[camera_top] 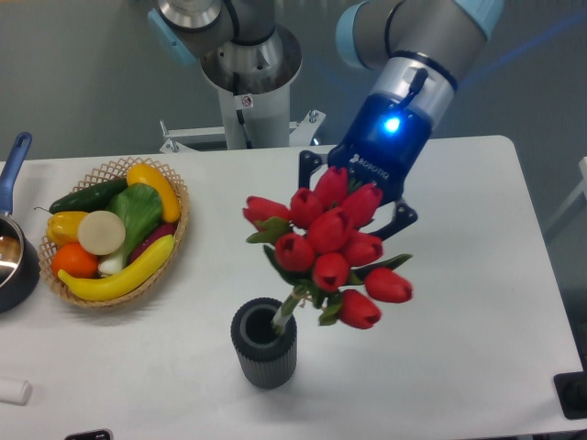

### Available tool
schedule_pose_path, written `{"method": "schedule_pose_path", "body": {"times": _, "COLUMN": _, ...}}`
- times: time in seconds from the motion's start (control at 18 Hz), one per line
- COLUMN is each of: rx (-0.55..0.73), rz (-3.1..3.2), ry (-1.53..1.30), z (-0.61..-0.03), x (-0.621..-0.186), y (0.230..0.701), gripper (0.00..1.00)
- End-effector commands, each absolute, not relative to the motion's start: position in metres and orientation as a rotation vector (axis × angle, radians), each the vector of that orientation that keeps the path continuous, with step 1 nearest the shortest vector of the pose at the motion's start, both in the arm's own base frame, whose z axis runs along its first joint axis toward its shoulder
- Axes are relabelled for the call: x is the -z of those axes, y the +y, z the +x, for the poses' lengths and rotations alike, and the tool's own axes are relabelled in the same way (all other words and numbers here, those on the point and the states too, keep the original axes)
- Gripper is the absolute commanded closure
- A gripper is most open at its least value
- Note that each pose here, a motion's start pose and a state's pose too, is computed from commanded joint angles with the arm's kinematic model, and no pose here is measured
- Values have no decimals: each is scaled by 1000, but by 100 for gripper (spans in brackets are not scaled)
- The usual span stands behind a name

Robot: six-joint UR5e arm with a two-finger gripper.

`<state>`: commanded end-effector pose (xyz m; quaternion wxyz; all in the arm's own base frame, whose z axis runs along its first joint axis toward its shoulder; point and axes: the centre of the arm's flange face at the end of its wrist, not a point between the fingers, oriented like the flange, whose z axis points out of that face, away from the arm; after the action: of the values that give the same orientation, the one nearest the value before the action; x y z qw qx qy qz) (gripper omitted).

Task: Pick up the flowers from the vase
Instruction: 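Lift the tulip bouquet up out of the grey vase, then carry the held tulips away from the vase and hold them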

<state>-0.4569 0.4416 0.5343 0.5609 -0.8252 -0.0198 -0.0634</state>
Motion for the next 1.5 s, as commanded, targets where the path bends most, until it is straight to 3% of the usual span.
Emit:
{"method": "schedule_pose_path", "body": {"times": 0.61, "rx": 58, "rz": -1959, "ry": -24, "z": -511, "x": -502, "y": 414, "gripper": 67}}
{"method": "schedule_pose_path", "body": {"times": 1.5, "rx": 47, "rz": -1959, "ry": -33, "z": -516, "x": -502, "y": 407, "gripper": 66}}
